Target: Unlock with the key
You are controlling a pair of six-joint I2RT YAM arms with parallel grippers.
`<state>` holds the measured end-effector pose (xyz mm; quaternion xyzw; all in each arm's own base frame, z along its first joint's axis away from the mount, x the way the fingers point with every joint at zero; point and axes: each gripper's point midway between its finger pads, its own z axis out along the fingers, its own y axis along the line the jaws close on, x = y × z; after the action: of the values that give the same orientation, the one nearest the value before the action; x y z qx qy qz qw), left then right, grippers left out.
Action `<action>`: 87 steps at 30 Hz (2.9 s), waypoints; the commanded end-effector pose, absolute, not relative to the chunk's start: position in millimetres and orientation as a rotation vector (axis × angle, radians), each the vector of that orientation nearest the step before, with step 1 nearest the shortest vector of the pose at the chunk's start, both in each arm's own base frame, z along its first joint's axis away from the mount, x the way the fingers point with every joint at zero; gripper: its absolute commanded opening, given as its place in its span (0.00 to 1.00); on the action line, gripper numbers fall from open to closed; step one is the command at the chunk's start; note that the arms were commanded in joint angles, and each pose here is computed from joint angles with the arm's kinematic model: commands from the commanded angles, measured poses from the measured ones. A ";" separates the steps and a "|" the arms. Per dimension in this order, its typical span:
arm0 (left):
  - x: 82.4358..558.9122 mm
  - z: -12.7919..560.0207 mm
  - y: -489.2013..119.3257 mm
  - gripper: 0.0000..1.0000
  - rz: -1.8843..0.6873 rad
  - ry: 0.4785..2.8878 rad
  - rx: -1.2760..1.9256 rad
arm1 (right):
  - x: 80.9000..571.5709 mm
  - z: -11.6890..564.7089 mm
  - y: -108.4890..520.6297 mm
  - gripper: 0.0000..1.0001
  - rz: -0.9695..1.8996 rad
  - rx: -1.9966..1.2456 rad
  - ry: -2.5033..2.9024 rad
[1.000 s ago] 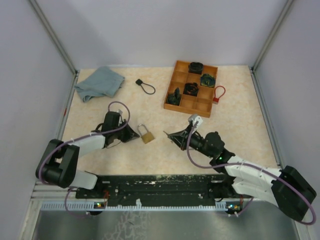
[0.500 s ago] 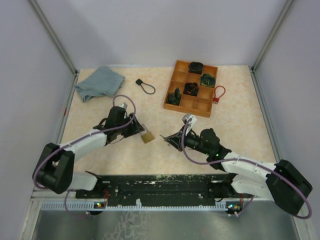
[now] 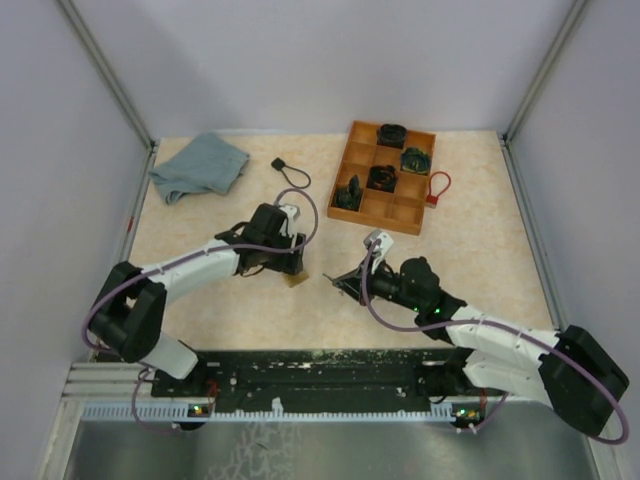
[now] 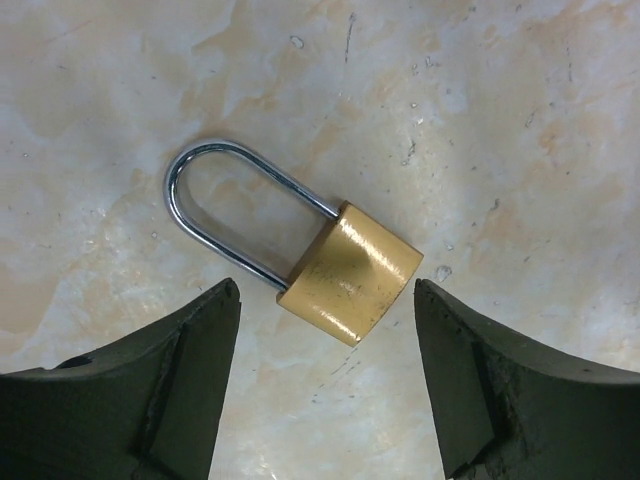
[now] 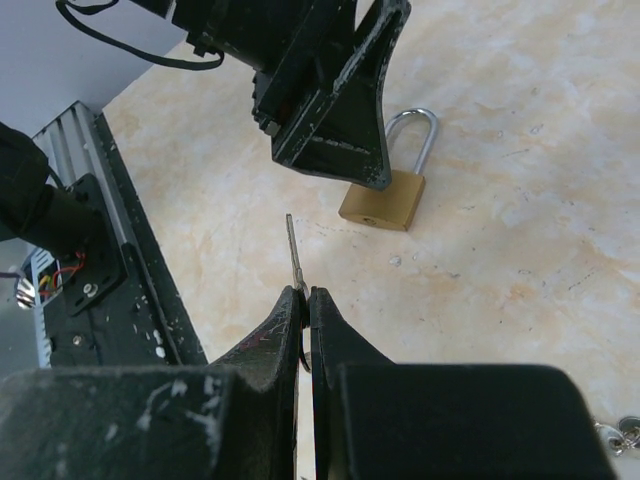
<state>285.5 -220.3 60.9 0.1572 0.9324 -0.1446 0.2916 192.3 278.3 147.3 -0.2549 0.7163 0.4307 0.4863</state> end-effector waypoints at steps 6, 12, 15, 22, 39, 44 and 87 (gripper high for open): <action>280.1 37.7 -232.6 0.78 -0.383 2.530 0.633 | 199.6 181.4 278.2 0.00 1.030 -0.613 1.623; 268.8 29.5 -245.9 0.79 -0.447 2.564 0.645 | 200.1 182.2 274.2 0.00 1.012 -0.604 1.620; 259.9 32.5 -257.8 0.79 -0.513 2.575 0.637 | 200.6 182.9 273.0 0.00 1.005 -0.601 1.620; 240.3 44.2 -272.0 0.79 -0.650 2.591 0.519 | 201.9 183.8 271.7 0.00 0.993 -0.598 1.621; 247.1 80.9 -266.5 0.76 -0.614 2.363 0.492 | 202.3 185.1 266.7 0.00 0.966 -0.593 1.624; 239.0 67.3 -266.8 0.75 -0.483 2.312 0.740 | 202.6 184.9 264.6 0.00 0.950 -0.597 1.627; 230.8 16.9 -262.7 0.53 -0.304 2.191 1.289 | 204.2 184.4 254.3 0.00 0.897 -0.584 1.624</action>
<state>238.8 -266.3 21.3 0.4667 0.8187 -0.1178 0.3130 198.3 255.1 166.7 -0.2520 0.7061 0.3834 0.5394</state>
